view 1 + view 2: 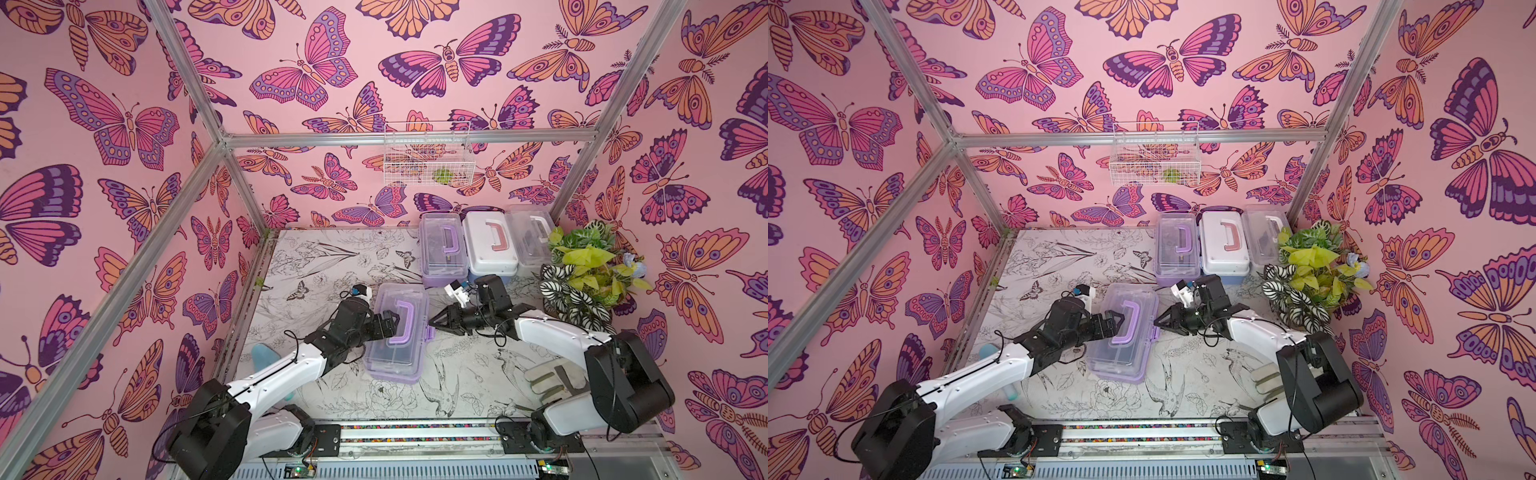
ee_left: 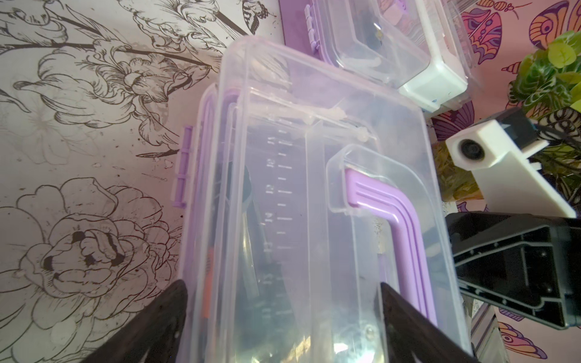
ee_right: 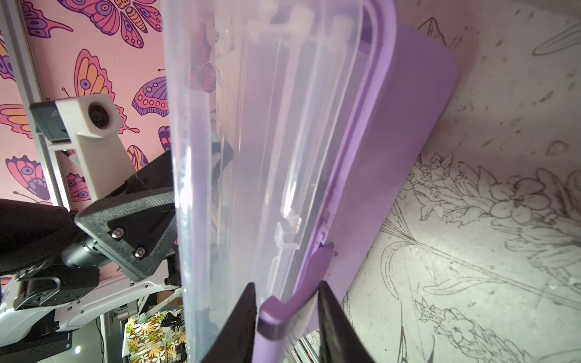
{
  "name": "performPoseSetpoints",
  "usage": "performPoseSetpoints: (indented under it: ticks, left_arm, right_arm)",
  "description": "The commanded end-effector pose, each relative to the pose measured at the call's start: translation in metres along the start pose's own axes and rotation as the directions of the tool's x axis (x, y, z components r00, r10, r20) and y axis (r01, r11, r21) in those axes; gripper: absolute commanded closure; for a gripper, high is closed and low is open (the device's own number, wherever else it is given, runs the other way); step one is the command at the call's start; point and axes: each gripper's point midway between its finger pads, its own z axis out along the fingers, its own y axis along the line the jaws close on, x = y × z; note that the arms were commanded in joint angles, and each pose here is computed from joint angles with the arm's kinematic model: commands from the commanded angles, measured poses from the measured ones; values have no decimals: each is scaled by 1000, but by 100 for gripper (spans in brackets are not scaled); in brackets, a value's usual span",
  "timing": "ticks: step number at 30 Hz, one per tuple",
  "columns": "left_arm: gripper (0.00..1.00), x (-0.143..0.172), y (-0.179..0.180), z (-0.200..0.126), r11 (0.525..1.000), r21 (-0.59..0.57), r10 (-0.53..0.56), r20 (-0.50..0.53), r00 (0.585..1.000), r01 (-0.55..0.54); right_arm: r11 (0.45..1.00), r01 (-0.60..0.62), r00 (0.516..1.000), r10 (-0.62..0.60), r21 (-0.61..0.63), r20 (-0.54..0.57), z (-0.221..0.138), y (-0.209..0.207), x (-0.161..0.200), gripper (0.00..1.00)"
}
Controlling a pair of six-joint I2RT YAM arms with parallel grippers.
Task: Close toolboxes
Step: Fasten the toolbox latch on the toolbox.
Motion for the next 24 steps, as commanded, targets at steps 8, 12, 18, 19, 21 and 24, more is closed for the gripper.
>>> performPoseSetpoints:
  ticks: [8, 12, 18, 19, 21, 24]
  left_arm:
    - [3, 56, 38, 3, 986, -164, -26, -205, 978, -9]
    - [3, 55, 36, 3, 987, -163, -22, -206, 978, -12]
    - [3, 53, 33, 3, 986, -163, -17, -204, 979, -17]
    - [3, 53, 32, 3, 987, -162, -15, -205, 979, -19]
    - [3, 53, 31, 3, 986, -164, -12, -209, 978, -23]
    - [3, 53, 30, 4, 986, -165, -7, -210, 978, -29]
  right_arm:
    - [999, 38, 999, -38, -2, -10, 2, 11, 0, 68]
    - [999, 38, 999, -38, 19, -23, 5, 9, 4, 70]
    - [997, 38, 998, -35, 72, -47, 9, 0, 14, 71]
    - [996, 39, 998, -35, 79, -50, 10, -1, 16, 71]
    - [995, 36, 998, -31, 96, -55, 10, -3, 17, 70]
    - [992, 39, 998, -32, 117, -56, 10, -4, 20, 69]
